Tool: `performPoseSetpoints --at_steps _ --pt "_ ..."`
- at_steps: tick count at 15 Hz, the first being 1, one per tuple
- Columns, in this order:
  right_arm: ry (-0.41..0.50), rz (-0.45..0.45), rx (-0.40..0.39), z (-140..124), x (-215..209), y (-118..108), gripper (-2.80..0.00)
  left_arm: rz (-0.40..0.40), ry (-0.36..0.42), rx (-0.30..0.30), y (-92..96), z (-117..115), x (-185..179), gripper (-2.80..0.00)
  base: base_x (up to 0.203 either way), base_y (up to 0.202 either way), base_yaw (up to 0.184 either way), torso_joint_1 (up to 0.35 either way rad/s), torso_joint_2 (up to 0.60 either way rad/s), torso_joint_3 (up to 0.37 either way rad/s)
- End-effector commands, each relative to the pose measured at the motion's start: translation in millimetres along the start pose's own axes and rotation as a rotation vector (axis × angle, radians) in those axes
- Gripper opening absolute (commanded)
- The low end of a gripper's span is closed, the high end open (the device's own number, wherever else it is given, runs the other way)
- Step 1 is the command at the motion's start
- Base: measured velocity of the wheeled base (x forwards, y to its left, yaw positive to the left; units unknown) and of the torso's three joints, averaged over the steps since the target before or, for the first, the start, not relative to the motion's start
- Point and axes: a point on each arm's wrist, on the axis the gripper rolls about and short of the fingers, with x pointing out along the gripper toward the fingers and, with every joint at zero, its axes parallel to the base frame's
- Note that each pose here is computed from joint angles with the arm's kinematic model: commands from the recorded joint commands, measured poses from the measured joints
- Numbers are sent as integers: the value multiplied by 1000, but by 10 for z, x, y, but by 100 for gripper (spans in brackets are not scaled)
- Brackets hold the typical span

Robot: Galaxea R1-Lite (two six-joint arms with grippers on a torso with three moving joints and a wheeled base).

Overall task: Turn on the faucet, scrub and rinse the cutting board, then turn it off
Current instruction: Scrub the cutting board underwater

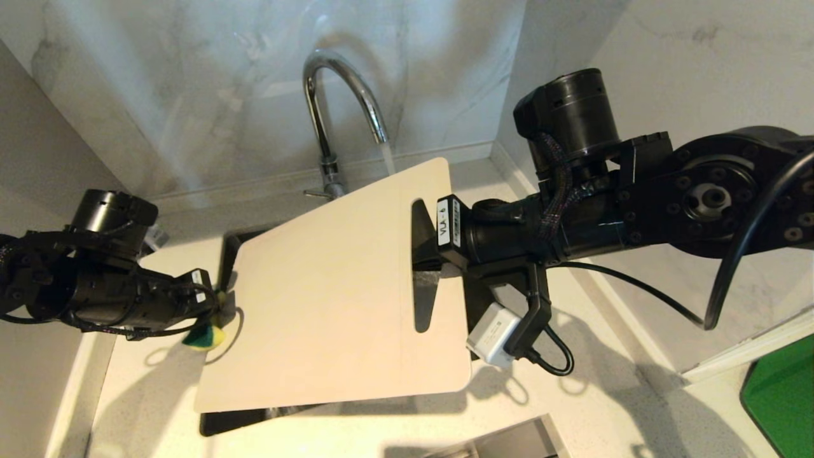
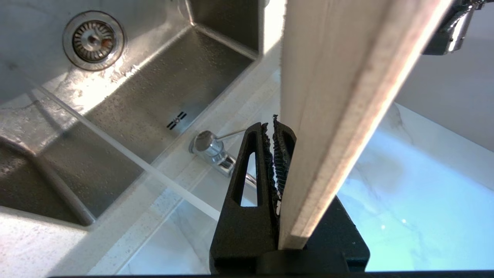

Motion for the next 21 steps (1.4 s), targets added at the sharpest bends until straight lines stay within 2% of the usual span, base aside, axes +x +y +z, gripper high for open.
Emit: performPoseSetpoints --at_steps 1,7,9,11,13,14,16,21 --pt "-2 -2 -13 5 -9 -5 -280 -39 -70 -7 -37 116 -205 -280 0 0 0 0 0 0" --pt "-15 9 -1 9 55 42 -280 -176 -124 41 -488 334 -833 -280 0 0 0 0 0 0" --pt "-15 9 -1 -4 75 47 -280 -245 -60 93 -751 180 -996 -280 0 0 0 0 0 0" --pt "-14 9 -1 -7 78 49 -280 -318 3 164 -1030 -83 -1109 -280 0 0 0 0 0 0" --pt "-3 1 -8 -19 86 44 -280 -357 37 242 -1265 -358 -1197 -280 0 0 0 0 0 0" --pt "17 -13 -13 -40 88 32 -280 -351 46 273 -1339 -483 -1203 -280 0 0 0 0 0 0" --pt "26 -16 -1 -43 82 32 -280 -284 88 303 -1355 -651 -1012 -280 0 0 0 0 0 0" --pt "40 -22 13 -57 36 11 -280 -206 98 261 -1188 -713 -699 -280 0 0 0 0 0 0"
